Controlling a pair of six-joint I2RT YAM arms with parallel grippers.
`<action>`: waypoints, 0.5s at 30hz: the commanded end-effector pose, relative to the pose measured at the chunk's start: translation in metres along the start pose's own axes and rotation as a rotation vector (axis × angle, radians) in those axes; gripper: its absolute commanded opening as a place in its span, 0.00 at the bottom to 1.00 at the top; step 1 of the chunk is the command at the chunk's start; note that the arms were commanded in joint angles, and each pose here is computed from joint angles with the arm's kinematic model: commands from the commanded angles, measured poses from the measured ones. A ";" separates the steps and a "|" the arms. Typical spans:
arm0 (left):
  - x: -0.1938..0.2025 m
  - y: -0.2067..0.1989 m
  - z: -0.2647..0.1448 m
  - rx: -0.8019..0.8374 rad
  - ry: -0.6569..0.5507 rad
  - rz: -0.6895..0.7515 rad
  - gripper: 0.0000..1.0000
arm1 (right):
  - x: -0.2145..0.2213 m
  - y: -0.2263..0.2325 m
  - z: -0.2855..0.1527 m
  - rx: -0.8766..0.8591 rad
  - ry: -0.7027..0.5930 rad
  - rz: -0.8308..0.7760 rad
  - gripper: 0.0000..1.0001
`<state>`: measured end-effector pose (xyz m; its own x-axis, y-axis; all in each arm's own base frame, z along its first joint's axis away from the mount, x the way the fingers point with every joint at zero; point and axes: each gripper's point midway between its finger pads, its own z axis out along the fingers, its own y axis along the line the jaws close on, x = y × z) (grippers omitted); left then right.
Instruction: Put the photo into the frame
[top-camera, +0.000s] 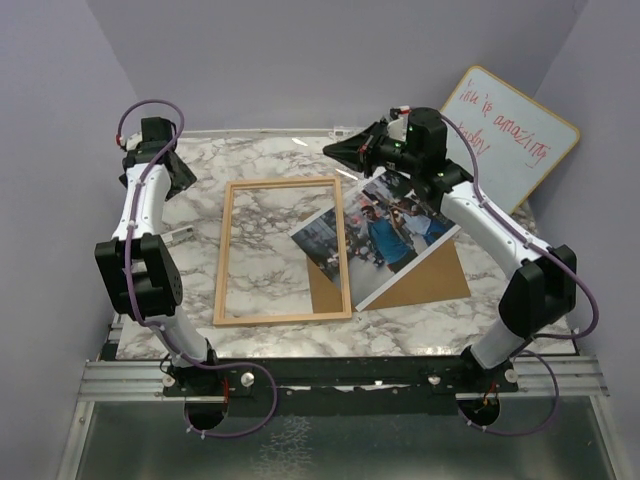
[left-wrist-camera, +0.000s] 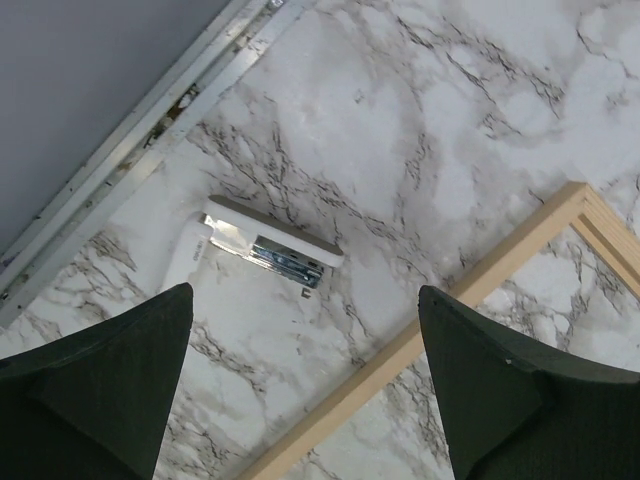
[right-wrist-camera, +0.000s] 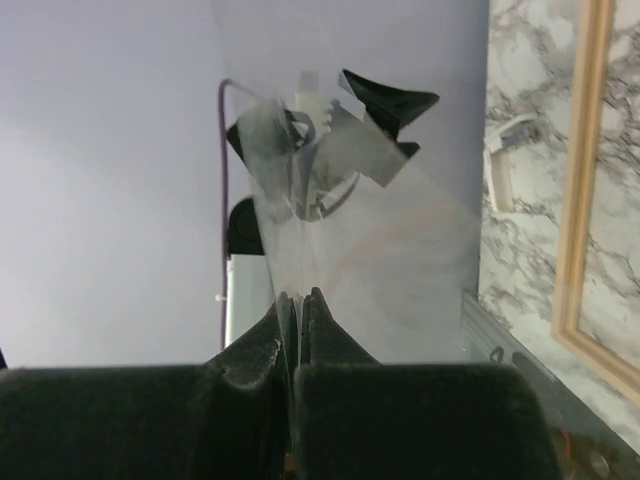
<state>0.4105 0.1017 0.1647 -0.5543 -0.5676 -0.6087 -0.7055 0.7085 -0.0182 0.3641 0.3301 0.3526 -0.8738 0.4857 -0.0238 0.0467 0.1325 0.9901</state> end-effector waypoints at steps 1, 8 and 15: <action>-0.015 0.024 -0.009 -0.046 -0.044 -0.043 0.94 | -0.003 0.057 0.007 -0.113 0.007 -0.060 0.01; -0.004 0.021 0.005 -0.035 -0.004 -0.041 0.94 | 0.000 0.011 0.034 -0.044 0.059 0.036 0.01; -0.001 0.026 0.015 -0.060 0.006 -0.027 0.93 | 0.017 0.008 0.063 -0.065 0.127 0.066 0.01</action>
<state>0.4004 0.1208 0.1615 -0.5302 -0.5888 -0.6101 -0.7397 0.6729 -0.0065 0.3886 0.3708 0.3430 -0.8964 0.4417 0.0364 0.0858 0.0925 0.9920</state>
